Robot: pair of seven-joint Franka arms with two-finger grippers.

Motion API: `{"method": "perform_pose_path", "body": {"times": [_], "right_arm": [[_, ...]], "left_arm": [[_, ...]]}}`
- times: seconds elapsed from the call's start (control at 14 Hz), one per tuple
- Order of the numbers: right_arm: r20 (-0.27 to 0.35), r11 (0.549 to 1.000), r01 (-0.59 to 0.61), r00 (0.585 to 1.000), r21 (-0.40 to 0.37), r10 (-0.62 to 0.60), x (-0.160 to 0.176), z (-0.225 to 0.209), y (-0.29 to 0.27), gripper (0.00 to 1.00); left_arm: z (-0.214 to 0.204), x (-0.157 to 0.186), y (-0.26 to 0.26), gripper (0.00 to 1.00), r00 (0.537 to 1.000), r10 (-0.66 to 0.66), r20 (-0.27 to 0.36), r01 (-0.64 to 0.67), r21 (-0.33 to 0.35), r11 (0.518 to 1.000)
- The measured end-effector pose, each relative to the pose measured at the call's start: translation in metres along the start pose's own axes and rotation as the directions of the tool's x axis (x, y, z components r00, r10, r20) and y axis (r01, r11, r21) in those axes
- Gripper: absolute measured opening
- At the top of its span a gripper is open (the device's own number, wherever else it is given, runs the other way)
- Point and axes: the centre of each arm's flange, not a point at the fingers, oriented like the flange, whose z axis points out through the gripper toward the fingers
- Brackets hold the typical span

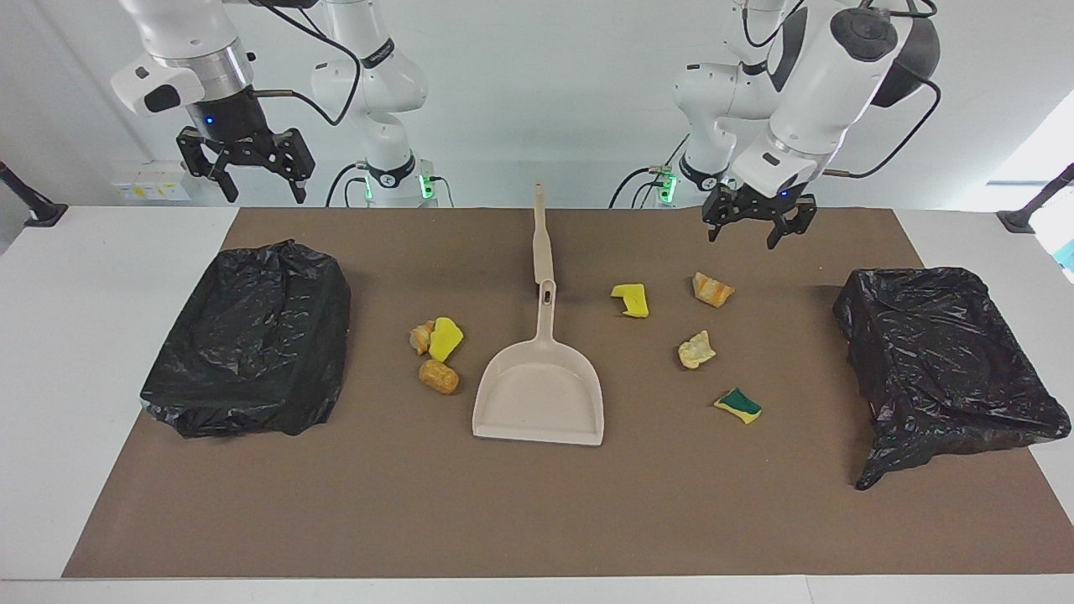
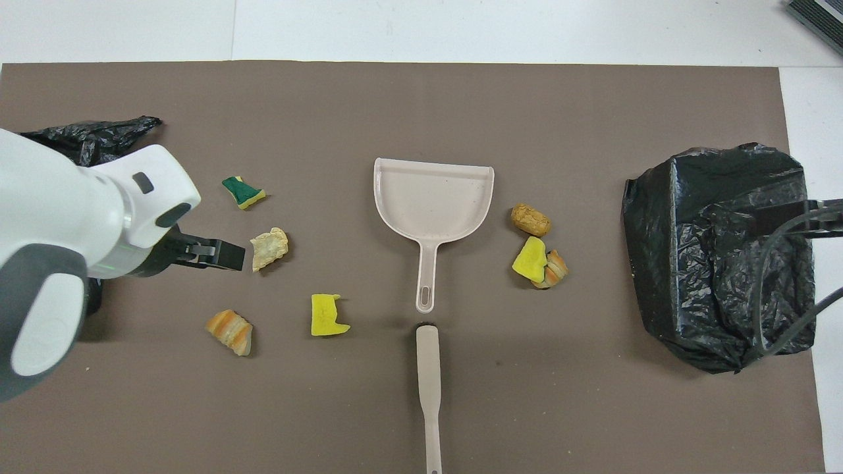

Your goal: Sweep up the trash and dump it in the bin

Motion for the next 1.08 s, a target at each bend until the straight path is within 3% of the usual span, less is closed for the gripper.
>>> {"method": "perform_pose_path", "body": {"times": [0.43, 0.79, 1.08], "right_arm": [[-0.001, 1.000, -0.001, 1.000, 0.000, 0.001, 0.000, 0.001, 0.000, 1.00], [-0.001, 1.000, -0.001, 1.000, 0.000, 0.001, 0.000, 0.001, 0.000, 1.00], [-0.005, 1.000, -0.001, 1.000, 0.000, 0.001, 0.001, 0.001, 0.000, 1.00]], "left_arm": [[0.065, -0.041, 0.125, 1.00, 1.000, -0.025, -0.009, 0.025, 0.000, 1.000], [0.130, -0.113, 0.231, 1.00, 0.999, -0.026, 0.026, 0.025, 0.023, 0.999], [0.174, -0.176, 0.285, 1.00, 0.999, 0.008, 0.046, -0.011, 0.047, 0.999]]}}
